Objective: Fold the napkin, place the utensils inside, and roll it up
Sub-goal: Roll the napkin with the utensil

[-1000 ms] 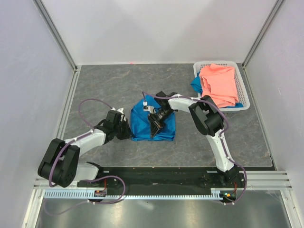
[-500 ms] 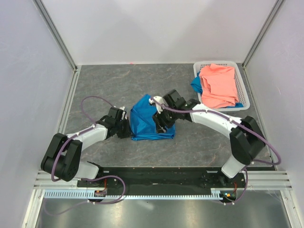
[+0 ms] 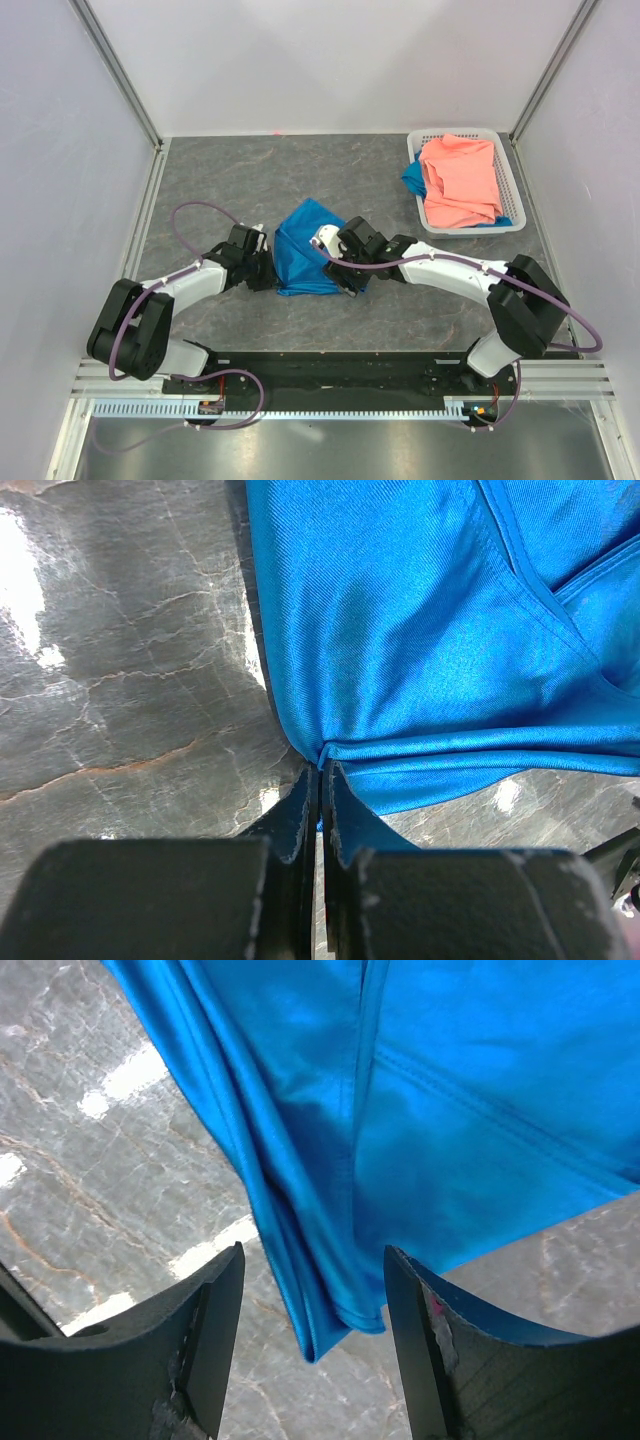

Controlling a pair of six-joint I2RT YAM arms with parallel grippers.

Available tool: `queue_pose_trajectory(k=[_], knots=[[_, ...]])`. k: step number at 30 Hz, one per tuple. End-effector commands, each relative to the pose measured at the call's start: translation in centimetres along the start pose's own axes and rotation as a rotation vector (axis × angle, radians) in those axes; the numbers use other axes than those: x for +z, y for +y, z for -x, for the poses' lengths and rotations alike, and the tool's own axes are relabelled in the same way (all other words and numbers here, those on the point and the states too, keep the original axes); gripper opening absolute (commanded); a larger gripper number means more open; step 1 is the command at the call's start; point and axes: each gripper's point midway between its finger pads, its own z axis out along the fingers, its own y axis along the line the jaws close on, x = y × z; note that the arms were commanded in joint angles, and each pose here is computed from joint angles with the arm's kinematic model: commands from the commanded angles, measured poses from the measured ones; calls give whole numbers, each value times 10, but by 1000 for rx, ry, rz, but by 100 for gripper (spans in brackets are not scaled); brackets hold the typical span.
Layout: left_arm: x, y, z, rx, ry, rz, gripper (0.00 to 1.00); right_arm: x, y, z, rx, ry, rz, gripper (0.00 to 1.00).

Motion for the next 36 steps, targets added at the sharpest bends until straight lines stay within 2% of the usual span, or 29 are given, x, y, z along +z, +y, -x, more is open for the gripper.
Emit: queue_pose_trajectory(k=[1, 9, 20, 24, 27, 32, 36], knots=[[2, 13, -12, 18, 53, 50, 2, 2, -5, 10, -53, -35, -24, 65], [2, 13, -12, 20, 56, 50, 2, 8, 13, -4, -36, 17, 74, 61], [2, 12, -12, 22, 58, 44, 2, 26, -6, -29, -16, 141, -14, 54], [3, 11, -12, 23, 59, 43, 2, 26, 1, -30, -10, 156, 30, 28], [2, 12, -12, 23, 60, 46, 2, 21, 15, -29, 0, 168, 112, 16], [2, 13, -13, 22, 66, 54, 2, 15, 48, -40, 52, 259, 332, 11], [2, 16, -14, 23, 78, 72, 2, 18, 50, -51, 119, 313, 428, 9]])
